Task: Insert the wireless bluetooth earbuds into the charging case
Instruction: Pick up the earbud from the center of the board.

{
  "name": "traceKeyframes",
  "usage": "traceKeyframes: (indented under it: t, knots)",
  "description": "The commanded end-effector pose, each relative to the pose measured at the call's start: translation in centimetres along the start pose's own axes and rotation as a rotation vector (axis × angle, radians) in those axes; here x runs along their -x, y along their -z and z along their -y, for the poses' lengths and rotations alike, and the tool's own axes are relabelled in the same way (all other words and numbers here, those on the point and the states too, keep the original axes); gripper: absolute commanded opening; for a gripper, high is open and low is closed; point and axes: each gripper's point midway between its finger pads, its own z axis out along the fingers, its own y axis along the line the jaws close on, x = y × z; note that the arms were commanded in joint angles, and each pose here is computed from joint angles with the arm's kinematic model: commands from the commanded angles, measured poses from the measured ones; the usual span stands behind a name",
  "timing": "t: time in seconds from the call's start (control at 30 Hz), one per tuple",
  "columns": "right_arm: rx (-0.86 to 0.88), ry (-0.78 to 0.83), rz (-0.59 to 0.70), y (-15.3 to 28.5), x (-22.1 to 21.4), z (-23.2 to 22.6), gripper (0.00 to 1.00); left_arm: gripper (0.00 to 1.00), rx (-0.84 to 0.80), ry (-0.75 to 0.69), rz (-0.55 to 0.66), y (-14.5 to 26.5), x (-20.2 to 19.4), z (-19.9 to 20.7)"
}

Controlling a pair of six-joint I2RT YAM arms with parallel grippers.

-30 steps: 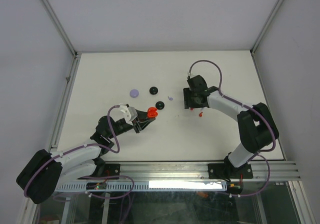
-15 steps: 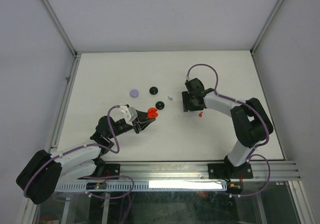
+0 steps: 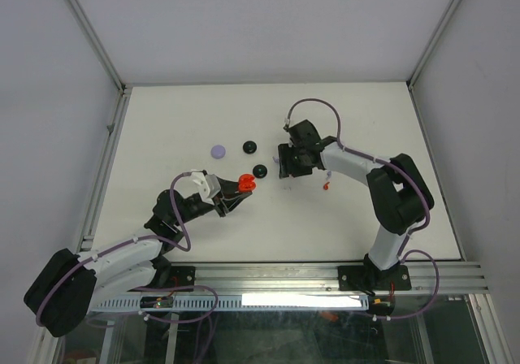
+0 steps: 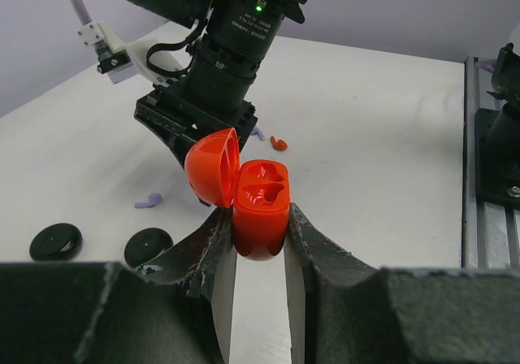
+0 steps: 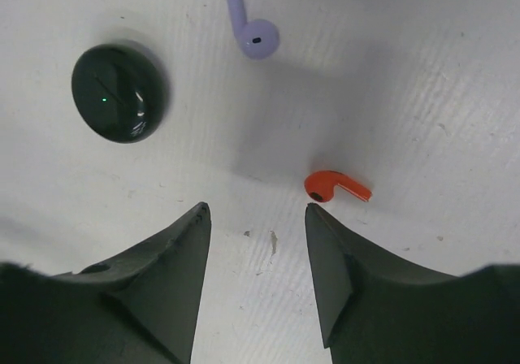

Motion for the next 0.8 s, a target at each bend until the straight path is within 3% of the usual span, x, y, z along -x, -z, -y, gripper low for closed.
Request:
traceKeyframes:
  t: [0.0, 0.33, 0.77]
  knots:
    - [0.045, 0.099, 0.065, 2.1, 2.7, -1.5, 0.53, 0.00, -0.012, -0.034, 0.071, -0.3, 2.4, 0.1]
    - [-0.054, 0.346, -0.021, 0.6, 3.5, 0.8, 0.46, 0.00, -0.004, -0.034, 0.073, -0.3, 2.5, 0.0]
    - [-0.069, 0.426, -0.166, -1.0, 1.3, 2.0, 0.40, 0.00, -0.006, -0.032, 0.071, -0.3, 2.3, 0.1]
